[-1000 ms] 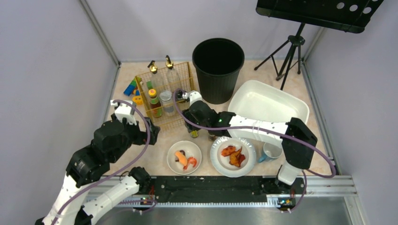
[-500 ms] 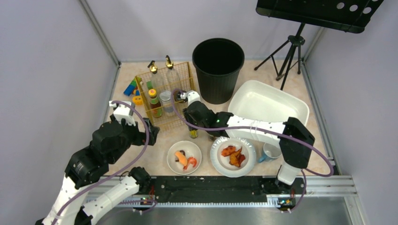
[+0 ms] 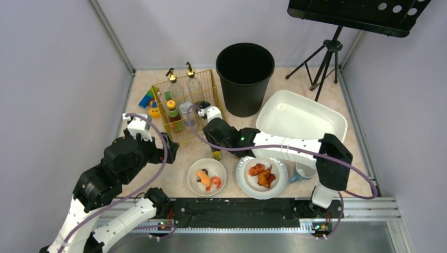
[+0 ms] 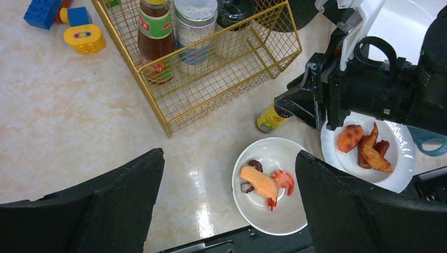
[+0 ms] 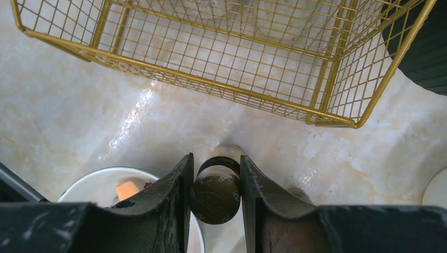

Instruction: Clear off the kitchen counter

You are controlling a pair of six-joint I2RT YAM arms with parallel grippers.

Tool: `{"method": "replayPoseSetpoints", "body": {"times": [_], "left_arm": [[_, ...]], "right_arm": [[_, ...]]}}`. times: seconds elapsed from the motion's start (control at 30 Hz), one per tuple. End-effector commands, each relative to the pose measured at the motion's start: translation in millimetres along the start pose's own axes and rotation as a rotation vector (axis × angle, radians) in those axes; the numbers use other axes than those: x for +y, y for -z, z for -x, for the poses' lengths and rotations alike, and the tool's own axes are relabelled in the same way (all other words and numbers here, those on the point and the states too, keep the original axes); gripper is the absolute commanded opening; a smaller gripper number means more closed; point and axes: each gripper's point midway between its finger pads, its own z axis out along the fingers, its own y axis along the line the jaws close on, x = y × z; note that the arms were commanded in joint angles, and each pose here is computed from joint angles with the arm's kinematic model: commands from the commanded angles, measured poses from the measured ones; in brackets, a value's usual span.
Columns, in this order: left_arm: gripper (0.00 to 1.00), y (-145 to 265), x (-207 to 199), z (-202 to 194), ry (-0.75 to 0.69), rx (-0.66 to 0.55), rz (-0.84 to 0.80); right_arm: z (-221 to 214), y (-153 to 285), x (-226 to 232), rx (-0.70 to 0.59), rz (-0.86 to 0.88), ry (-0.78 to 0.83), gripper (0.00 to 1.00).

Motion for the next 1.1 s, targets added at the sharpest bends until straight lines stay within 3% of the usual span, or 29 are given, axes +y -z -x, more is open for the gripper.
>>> {"method": "replayPoseSetpoints", "body": {"times": [0.0,0.27,0.63,1.07], "left_arm": [[0.99,1.7,-2.5,12.0,0.000,-0.036,-0.008],[0.99,-0.6,-4.3,11.6,-0.002,-0.030,-0.012],[0.99,-3.9,-6.1,8.4,0.005,-0.024,-0.019],[0.99,-0.5,-4.3,9.1,0.005,-0.033,-0.018]], "right_arm": [[73.5,52.7,11.5,-0.171,0.040,-0.032,0.00],[129.6,86.2,12.3,-0.273,0.037,-0.012,0.00],[197.2,81.7,37.5,-0.376,0.050,0.039,0.00],[195.3,17.8,62.1,-0.333,0.090,0.041,0.00]]}}
